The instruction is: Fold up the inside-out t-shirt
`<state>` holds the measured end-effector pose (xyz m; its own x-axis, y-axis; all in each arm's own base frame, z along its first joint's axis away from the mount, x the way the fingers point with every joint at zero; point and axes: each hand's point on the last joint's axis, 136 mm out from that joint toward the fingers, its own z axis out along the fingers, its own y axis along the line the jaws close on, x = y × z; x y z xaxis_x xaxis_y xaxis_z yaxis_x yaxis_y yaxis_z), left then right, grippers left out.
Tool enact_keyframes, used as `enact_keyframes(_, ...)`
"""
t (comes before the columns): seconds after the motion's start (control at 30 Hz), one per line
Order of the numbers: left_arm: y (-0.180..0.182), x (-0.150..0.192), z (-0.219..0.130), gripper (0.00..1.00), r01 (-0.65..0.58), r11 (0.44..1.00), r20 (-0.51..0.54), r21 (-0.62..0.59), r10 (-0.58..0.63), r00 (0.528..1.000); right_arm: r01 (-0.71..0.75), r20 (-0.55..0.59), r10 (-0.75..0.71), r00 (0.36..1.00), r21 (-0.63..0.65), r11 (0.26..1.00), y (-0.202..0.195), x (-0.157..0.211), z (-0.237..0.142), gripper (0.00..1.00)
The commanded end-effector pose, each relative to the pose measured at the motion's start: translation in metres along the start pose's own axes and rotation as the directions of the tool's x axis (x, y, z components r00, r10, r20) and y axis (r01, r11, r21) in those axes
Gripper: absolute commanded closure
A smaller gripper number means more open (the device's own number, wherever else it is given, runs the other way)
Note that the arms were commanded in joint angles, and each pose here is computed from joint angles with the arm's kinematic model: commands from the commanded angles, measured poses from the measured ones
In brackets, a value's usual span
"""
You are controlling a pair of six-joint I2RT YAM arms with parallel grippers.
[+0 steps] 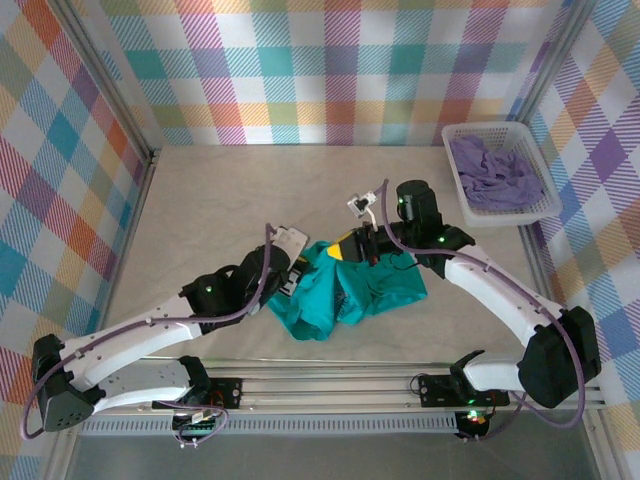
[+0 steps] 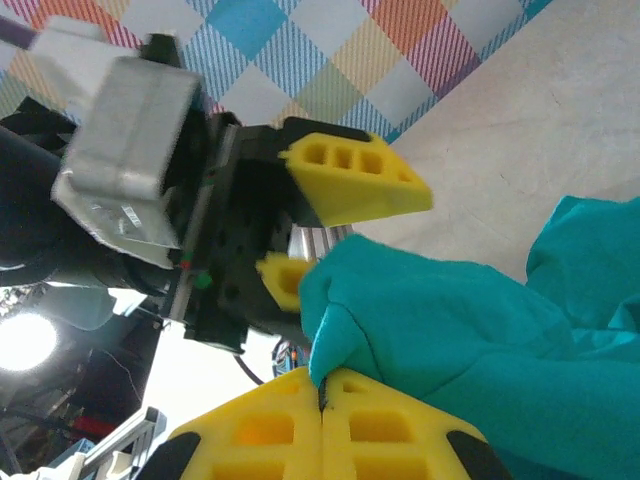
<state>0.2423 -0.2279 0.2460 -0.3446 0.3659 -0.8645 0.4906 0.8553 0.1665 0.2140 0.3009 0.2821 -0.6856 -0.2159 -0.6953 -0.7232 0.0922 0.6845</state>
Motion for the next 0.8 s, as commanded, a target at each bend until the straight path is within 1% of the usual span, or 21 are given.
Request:
enact_keyframes(0.0,0.007,-0.013,-0.017,0.79,0.042,0.999,0.089,0.011,-0.043,0.995,-0.018,-0.004,0.018,1.000,-0.008,1.000,0.005,-0.005,-0.004,1.00)
enact_keyframes(0.03,0.006,-0.013,-0.019,0.88,0.066,0.997,0.096,0.037,-0.070,0.993,-0.022,-0.003,0.022,1.000,0.000,1.000,0.003,-0.005,-0.006,1.00)
enact_keyframes(0.07,0.007,-0.014,-0.022,0.94,0.090,0.994,0.099,0.062,-0.096,0.990,-0.024,-0.001,0.024,1.000,0.006,1.000,0.003,-0.005,-0.007,1.00)
enact_keyframes(0.13,0.007,-0.011,-0.025,1.00,0.153,0.980,0.084,0.125,-0.164,0.983,-0.006,0.003,0.006,1.000,0.008,1.000,0.004,-0.006,-0.009,1.00)
enact_keyframes(0.17,0.008,-0.011,-0.027,1.00,0.183,0.972,0.078,0.149,-0.196,0.977,0.005,0.005,-0.005,1.000,0.009,1.000,0.006,-0.006,-0.009,1.00)
enact_keyframes(0.23,0.003,-0.012,-0.033,1.00,0.253,0.936,0.062,0.246,-0.276,0.959,0.019,0.010,-0.020,1.000,0.019,1.000,0.005,-0.007,-0.011,1.00)
enact_keyframes(0.3,-0.005,-0.014,-0.039,1.00,0.308,0.884,0.042,0.351,-0.343,0.938,0.043,0.010,-0.043,0.999,-0.001,0.999,0.010,-0.008,-0.011,1.00)
enact_keyframes(0.33,-0.010,-0.011,-0.041,1.00,0.336,0.855,0.015,0.395,-0.372,0.928,0.063,0.008,-0.063,0.998,-0.022,0.998,0.014,-0.008,-0.011,1.00)
enact_keyframes(0.37,-0.009,-0.017,-0.042,1.00,0.363,0.826,0.026,0.432,-0.414,0.910,0.083,0.005,-0.083,0.997,-0.041,0.996,0.018,-0.007,-0.011,1.00)
enact_keyframes(0.43,-0.003,-0.012,-0.038,1.00,0.468,0.759,-0.024,0.452,-0.514,0.857,0.132,0.003,-0.132,0.991,-0.090,0.987,0.029,-0.005,-0.014,1.00)
enact_keyframes(0.5,0.008,-0.005,-0.030,1.00,0.565,0.702,-0.071,0.433,-0.598,0.798,0.173,0.000,-0.175,0.985,-0.134,0.976,0.040,-0.001,-0.016,1.00)
enact_keyframes(0.53,0.010,-0.002,-0.028,1.00,0.595,0.678,-0.089,0.433,-0.624,0.776,0.189,-0.001,-0.191,0.982,-0.150,0.971,0.042,0.000,-0.017,0.99)
enact_keyframes(0.6,0.005,-0.004,-0.027,1.00,0.607,0.639,-0.107,0.472,-0.642,0.759,0.189,-0.007,-0.192,0.981,-0.151,0.970,0.040,0.003,-0.016,0.95)
enact_keyframes(0.67,-0.004,-0.013,-0.031,1.00,0.598,0.594,-0.118,0.539,-0.649,0.751,0.153,-0.025,-0.156,0.987,-0.076,0.985,0.023,0.004,-0.011,0.90)
enact_keyframes(0.7,-0.009,-0.019,-0.035,1.00,0.589,0.566,-0.124,0.577,-0.652,0.748,0.128,-0.036,-0.128,0.991,-0.001,0.992,0.010,0.005,-0.009,0.88)
enact_keyframes(0.73,-0.012,-0.025,-0.038,1.00,0.584,0.540,-0.130,0.607,-0.657,0.743,0.098,-0.044,-0.094,0.995,0.099,0.990,-0.007,0.006,-0.008,0.83)
enact_keyframes(0.77,-0.014,-0.028,-0.039,1.00,0.586,0.519,-0.137,0.622,-0.665,0.734,0.059,-0.037,-0.052,0.998,0.222,0.973,-0.026,0.005,-0.011,0.79)
